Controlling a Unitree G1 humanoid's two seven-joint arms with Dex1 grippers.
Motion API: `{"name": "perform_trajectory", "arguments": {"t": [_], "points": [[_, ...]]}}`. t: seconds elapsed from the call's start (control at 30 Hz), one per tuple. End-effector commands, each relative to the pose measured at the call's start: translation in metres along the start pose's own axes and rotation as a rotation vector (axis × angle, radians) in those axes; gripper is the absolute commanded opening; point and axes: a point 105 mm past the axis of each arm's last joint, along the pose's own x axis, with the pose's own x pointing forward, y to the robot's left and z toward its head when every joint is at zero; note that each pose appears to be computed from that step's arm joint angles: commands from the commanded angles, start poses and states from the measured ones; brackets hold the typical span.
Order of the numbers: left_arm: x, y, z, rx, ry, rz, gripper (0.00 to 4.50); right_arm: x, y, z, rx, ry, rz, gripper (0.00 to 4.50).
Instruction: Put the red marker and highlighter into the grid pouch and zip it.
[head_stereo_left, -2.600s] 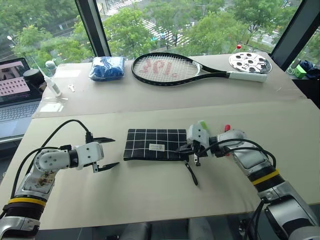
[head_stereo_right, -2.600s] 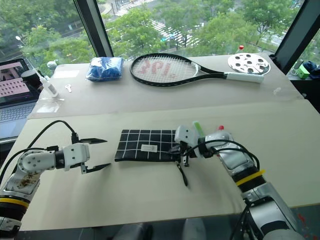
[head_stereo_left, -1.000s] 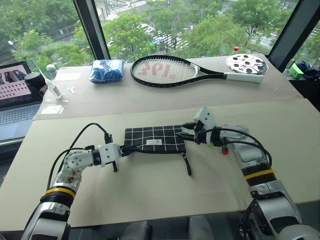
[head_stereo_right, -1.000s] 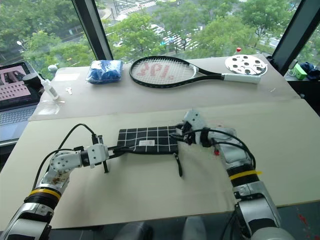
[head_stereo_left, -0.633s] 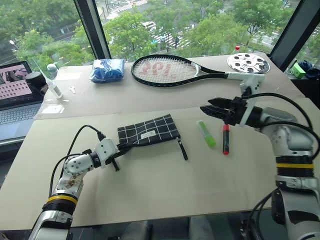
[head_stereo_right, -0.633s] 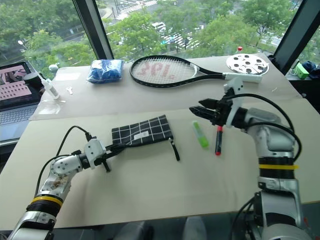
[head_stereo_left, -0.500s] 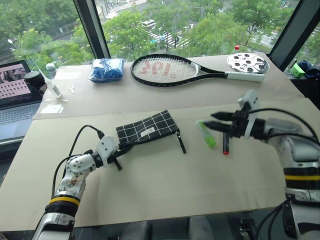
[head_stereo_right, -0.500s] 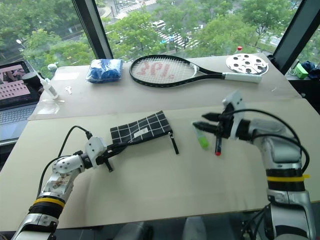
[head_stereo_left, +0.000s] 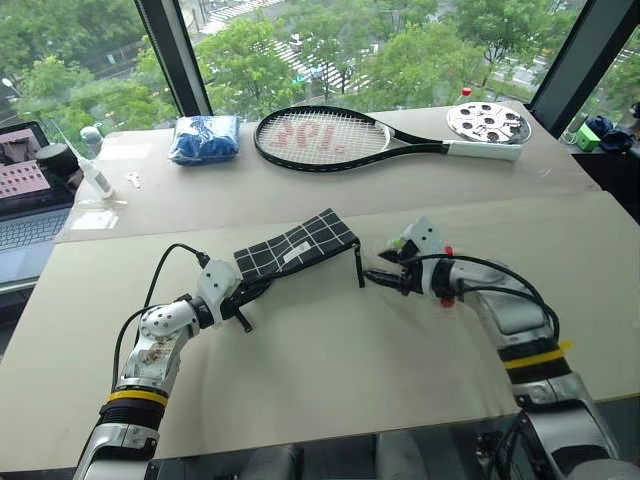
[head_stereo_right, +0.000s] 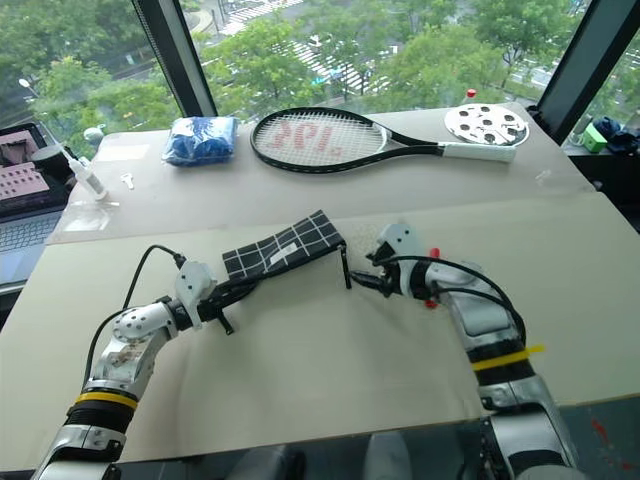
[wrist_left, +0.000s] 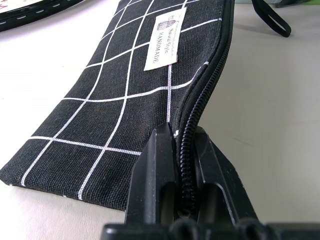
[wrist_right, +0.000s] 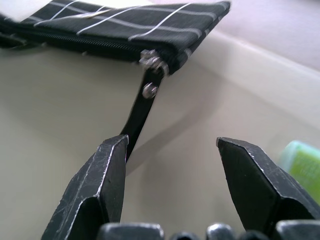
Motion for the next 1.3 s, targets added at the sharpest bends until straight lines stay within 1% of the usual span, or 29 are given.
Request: {"name": "perform_trajectory", "arguments": {"t": [0.03, 0.2, 0.43, 0.57, 0.63, 0.77, 0.87, 0.97, 1.07, 1.2, 1.3], "points": [[0.003, 0.003, 0.016, 0.011, -0.055, 0.011, 0.00, 0.009, -0.001, 0.014, -0.024, -0.044, 0.004, 3.16], [0.006, 0.002, 0.020, -0.007, -0.074, 0.020, 0.00, 0.019, 0.003, 0.023, -0.028, -0.064, 0.029, 3.16], [0.008, 0.002, 0.024, -0.021, -0.087, 0.035, 0.00, 0.022, 0.007, 0.026, -0.023, -0.070, 0.054, 3.16], [0.009, 0.002, 0.024, -0.025, -0.090, 0.041, 0.00, 0.023, 0.010, 0.027, -0.032, -0.074, 0.069, 2.17], [0.009, 0.002, 0.025, -0.030, -0.092, 0.045, 0.00, 0.023, 0.013, 0.030, -0.032, -0.082, 0.085, 1.41], [0.010, 0.006, 0.028, -0.049, -0.110, 0.071, 0.00, 0.023, 0.022, 0.034, -0.039, -0.095, 0.134, 0.08], [0.011, 0.009, 0.031, -0.060, -0.120, 0.085, 0.00, 0.025, 0.026, 0.036, -0.044, -0.098, 0.145, 0.08], [0.011, 0.009, 0.031, -0.063, -0.122, 0.088, 0.00, 0.029, 0.022, 0.039, -0.046, -0.094, 0.106, 0.08], [0.011, 0.009, 0.031, -0.068, -0.123, 0.091, 0.00, 0.035, 0.032, 0.047, -0.109, -0.107, 0.117, 0.08], [0.012, 0.007, 0.032, -0.072, -0.127, 0.089, 0.00, 0.050, 0.061, 0.050, -0.222, -0.094, 0.186, 0.08], [0.014, 0.005, 0.033, -0.072, -0.131, 0.080, 0.00, 0.060, 0.067, 0.055, -0.273, -0.091, 0.181, 0.08]]}}
